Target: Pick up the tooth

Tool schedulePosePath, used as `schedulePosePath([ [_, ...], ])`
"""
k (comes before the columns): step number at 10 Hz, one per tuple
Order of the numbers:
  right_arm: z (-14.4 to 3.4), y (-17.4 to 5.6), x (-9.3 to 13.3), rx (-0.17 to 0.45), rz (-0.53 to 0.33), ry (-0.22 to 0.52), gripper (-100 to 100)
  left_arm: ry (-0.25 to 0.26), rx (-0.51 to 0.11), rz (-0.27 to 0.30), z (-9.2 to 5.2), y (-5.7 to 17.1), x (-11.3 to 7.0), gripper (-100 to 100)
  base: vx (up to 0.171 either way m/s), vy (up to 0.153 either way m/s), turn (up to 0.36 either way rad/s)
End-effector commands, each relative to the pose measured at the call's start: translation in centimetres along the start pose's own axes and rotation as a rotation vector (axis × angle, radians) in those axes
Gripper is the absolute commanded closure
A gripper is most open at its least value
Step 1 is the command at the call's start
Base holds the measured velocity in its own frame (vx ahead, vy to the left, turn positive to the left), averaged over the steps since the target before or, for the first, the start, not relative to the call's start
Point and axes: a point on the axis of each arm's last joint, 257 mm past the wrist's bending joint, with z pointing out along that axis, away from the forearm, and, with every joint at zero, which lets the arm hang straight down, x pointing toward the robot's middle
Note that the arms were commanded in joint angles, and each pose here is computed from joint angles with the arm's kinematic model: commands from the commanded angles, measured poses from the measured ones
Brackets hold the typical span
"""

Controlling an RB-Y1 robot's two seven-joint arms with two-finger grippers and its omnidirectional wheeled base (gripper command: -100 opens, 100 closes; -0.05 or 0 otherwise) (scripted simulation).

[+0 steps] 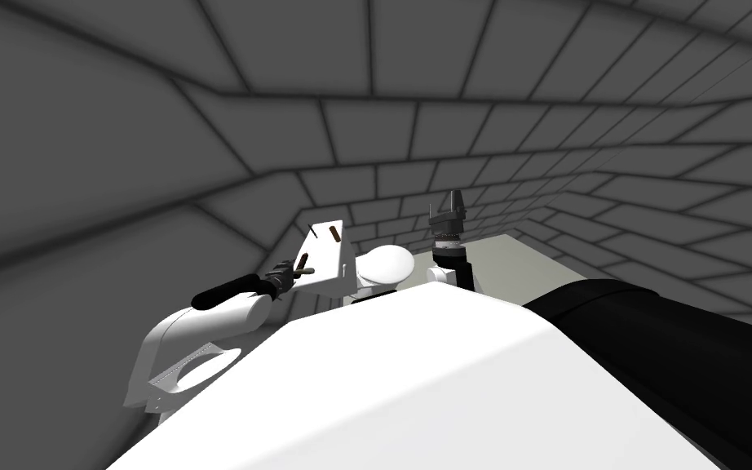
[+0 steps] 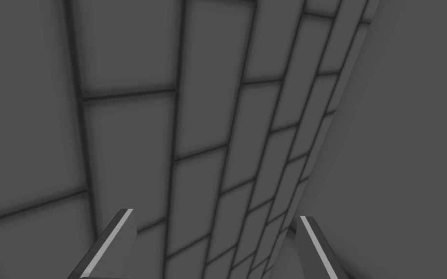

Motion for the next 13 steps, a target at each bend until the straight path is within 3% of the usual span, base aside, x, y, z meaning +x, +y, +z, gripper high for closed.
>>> schedulePosePath([
  [1,0.0,0.0,0.0,0.000,0.000,0.000,0,0.002,-0.030,0.013,-0.6,0.6,0.1,-100,0.035,-0.010,-0.018],
  [5,0.0,0.0,0.0,0.000,0.000,0.000,0,0.020,-0.069,0.056,-2.6,1.6,1.1,-100,0.009,0.000,-0.012],
  [6,0.0,0.0,0.0,0.000,0.000,0.000,0,0.017,-0.064,0.050,-2.4,1.4,0.8,-100,0.000,0.000,0.000],
  [7,0.0,0.0,0.0,0.000,0.000,0.000,0,0.017,-0.067,0.051,-2.4,1.5,0.9,0,0.000,0.000,0.000],
  [8,0.0,0.0,0.0,0.000,0.000,0.000,0,-0.002,-0.071,0.036,-1.4,1.3,-0.4,-100,-0.051,-0.018,-0.239],
  [13,0.0,0.0,0.0,0.000,0.000,0.000,0,-0.039,-0.088,-0.001,0.8,1.3,-3.0,-100,-0.066,-0.017,-0.113],
])
